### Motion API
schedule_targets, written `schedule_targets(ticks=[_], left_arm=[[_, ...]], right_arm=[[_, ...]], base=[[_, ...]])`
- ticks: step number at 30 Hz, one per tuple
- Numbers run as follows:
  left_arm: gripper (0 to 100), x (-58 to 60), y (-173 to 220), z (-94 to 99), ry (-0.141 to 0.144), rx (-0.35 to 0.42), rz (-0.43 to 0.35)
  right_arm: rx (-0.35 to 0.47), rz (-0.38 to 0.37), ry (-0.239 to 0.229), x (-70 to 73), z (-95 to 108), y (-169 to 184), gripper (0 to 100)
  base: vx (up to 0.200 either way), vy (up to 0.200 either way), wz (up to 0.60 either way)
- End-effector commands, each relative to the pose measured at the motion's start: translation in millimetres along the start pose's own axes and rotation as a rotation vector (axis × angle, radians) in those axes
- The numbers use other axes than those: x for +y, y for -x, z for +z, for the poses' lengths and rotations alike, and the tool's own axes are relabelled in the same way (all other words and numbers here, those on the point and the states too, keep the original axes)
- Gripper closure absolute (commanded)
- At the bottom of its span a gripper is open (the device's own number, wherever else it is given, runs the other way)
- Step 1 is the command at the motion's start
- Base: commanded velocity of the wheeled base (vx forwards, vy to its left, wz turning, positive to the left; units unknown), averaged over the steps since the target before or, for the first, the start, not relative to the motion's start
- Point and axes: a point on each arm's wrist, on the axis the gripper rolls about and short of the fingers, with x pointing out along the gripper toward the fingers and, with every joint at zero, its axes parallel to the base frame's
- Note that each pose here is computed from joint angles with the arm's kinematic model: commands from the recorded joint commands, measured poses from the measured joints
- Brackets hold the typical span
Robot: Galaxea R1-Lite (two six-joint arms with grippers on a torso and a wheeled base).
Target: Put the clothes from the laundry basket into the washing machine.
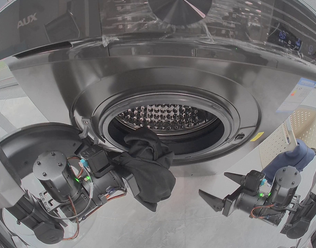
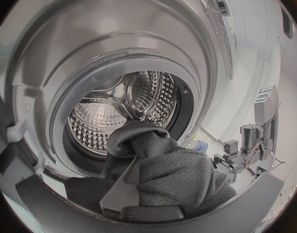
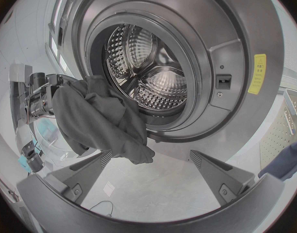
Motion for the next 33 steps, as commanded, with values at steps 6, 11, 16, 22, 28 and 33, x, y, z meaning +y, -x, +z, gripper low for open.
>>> schedule_targets(ticks=[6, 11, 16, 22, 28, 33], left_arm=[[100, -15.7, -29, -9.0, -0.011, -0.007, -0.057], [100, -12.3, -59, -20.6, -0.026, -0.020, -0.041], [100, -10.0, -92, -36.3, -0.024, -0.041, -0.007], [100, -3.5, -121, -48.2, -0.023, -0.076, 0.041], [100, 19.3, -150, -44.4, -0.028, -0.132, 0.107], [100, 30.8, -168, -41.5, -0.029, -0.143, 0.131]], right_arm=[[0.038, 0.082, 0.020, 17.9, -8, 9, 0], [0.041, 0.071, 0.019, 15.6, -8, 10, 0], [0.056, 0.067, 0.019, 14.7, -11, 13, 0], [0.077, 0.068, 0.023, 14.3, -14, 17, 0], [0.079, 0.071, 0.024, 15.0, -15, 17, 0], [0.082, 0.073, 0.024, 15.6, -15, 16, 0]], base=[[0.000, 0.000, 0.00], [0.000, 0.000, 0.00], [0.000, 0.000, 0.00], [0.000, 0.000, 0.00], [0.000, 0.000, 0.00], [0.000, 0.000, 0.00]])
